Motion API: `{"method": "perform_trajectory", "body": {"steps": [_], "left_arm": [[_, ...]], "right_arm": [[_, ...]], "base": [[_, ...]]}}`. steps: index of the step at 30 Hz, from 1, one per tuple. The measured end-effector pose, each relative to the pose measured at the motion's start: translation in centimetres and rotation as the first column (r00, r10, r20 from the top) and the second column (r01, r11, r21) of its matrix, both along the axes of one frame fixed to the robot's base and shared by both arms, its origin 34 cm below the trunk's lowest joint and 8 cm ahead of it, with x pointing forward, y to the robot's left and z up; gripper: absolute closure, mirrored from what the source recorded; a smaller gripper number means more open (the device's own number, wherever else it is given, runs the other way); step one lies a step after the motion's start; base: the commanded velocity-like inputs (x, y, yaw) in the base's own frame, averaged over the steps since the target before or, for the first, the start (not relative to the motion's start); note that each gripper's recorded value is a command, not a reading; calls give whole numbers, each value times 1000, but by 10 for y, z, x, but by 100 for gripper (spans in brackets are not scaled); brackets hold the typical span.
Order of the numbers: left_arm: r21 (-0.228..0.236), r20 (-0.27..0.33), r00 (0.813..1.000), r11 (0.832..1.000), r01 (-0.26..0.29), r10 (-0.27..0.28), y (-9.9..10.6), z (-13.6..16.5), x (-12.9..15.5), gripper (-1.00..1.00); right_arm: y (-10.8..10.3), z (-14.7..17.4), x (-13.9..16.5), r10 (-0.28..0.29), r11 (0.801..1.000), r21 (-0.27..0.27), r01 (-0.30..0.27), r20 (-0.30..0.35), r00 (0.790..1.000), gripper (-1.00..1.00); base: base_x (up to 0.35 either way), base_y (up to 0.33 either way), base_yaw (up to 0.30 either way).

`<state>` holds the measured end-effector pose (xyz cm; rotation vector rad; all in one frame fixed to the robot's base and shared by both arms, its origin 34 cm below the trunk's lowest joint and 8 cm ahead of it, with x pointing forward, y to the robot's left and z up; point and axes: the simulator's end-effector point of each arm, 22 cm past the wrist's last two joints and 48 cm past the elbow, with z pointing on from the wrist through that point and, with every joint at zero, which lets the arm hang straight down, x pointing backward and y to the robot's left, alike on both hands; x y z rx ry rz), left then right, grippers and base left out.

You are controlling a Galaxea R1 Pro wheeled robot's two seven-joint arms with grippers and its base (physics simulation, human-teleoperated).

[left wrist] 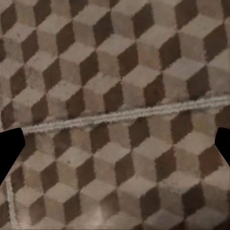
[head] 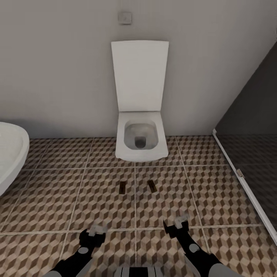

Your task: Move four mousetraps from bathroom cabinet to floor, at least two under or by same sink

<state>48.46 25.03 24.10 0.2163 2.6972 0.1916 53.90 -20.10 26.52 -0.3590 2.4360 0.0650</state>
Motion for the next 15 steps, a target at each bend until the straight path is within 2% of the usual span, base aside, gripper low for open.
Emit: {"method": "perform_trajectory", "body": {"steps": [5,10,15], "left_arm": [[20,-11,1000,1000,-5,5,11,6,-12,-100],[12,92,996,1000,-20,19,18,23,-5,-100],[1,109,994,1000,-14,14,16,33,-14,-100]], "right_arm": [[-4,6,-13,12,1000,6,-12,-16,1000,-100],[-7,16,-17,13,1000,11,-13,-4,1000,-100],[-11,24,-25,14,1000,10,-14,-11,1000,-100]], "base": [[0,0,0],[0,0,0],[0,0,0]]}}
